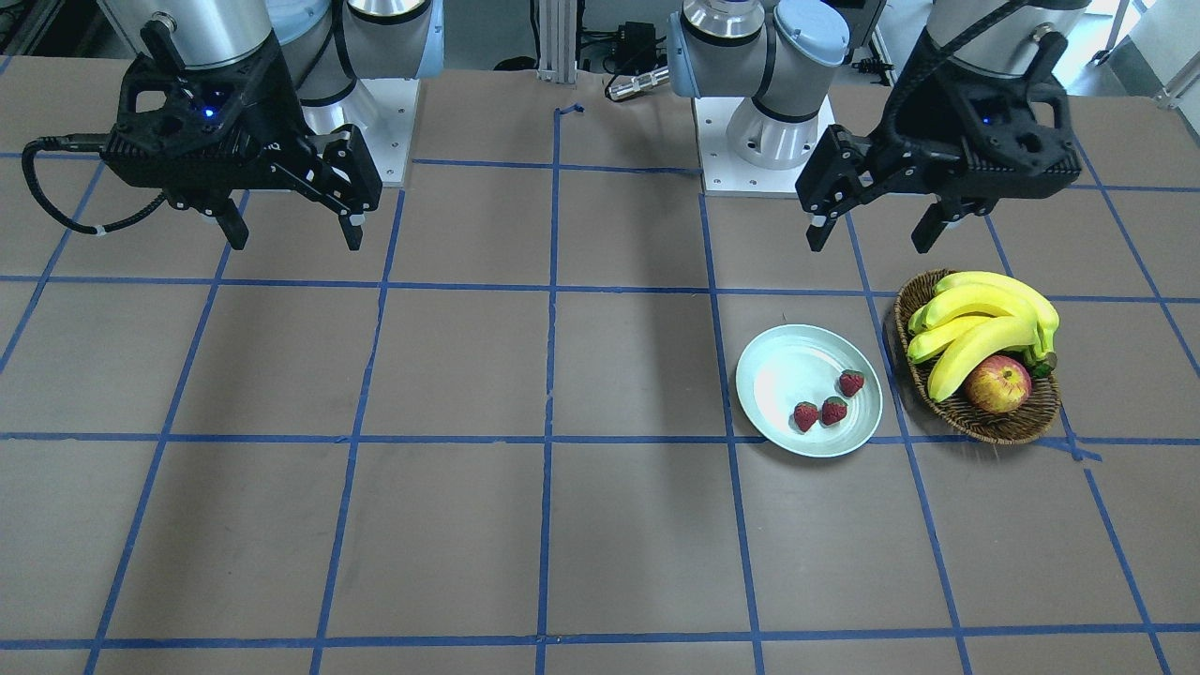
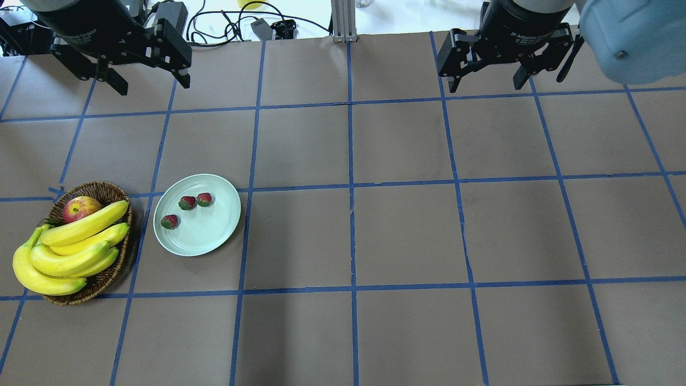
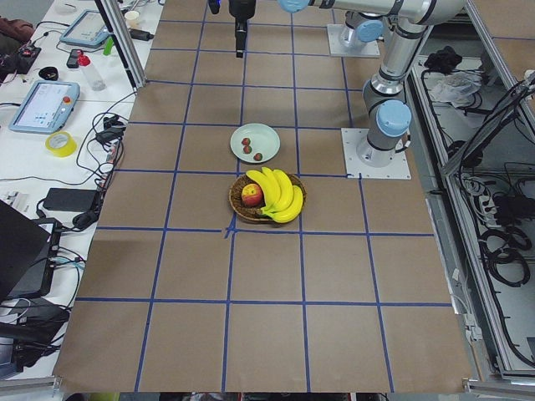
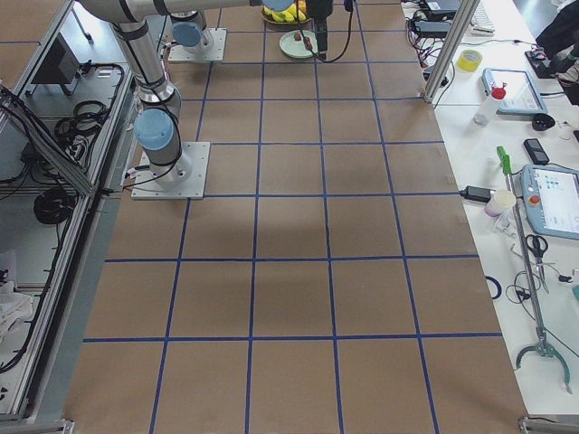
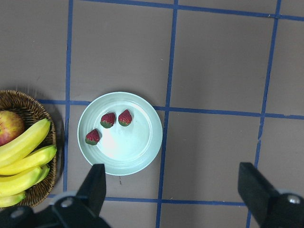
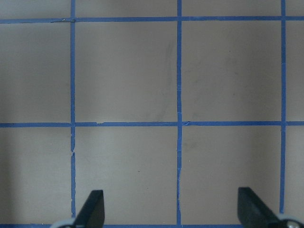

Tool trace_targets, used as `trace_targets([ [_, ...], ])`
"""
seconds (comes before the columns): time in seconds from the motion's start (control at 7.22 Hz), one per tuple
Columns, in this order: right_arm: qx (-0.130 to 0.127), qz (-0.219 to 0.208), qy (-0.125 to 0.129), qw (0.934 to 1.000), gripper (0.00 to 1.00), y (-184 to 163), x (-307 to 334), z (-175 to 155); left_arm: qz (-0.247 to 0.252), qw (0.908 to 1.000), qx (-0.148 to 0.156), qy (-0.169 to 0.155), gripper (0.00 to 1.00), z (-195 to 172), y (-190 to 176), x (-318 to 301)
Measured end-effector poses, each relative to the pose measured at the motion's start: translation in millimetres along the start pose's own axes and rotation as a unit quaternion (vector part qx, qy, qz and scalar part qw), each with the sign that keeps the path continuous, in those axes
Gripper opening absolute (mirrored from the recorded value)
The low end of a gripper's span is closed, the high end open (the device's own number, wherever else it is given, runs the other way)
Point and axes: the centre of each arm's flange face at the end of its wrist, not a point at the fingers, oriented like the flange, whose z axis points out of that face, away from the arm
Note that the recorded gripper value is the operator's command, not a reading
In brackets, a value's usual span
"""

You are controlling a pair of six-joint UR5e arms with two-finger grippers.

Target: Collect all strawberries into plate

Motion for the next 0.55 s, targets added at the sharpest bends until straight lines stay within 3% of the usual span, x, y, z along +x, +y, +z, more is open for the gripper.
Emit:
trace_targets([
  [0.55, 0.0, 0.0, 0.0, 1.0, 1.0, 0.0, 0.1, -0.2, 0.016, 0.9998, -0.011, -0.001, 1.0, 13.7, 6.2, 14.3],
])
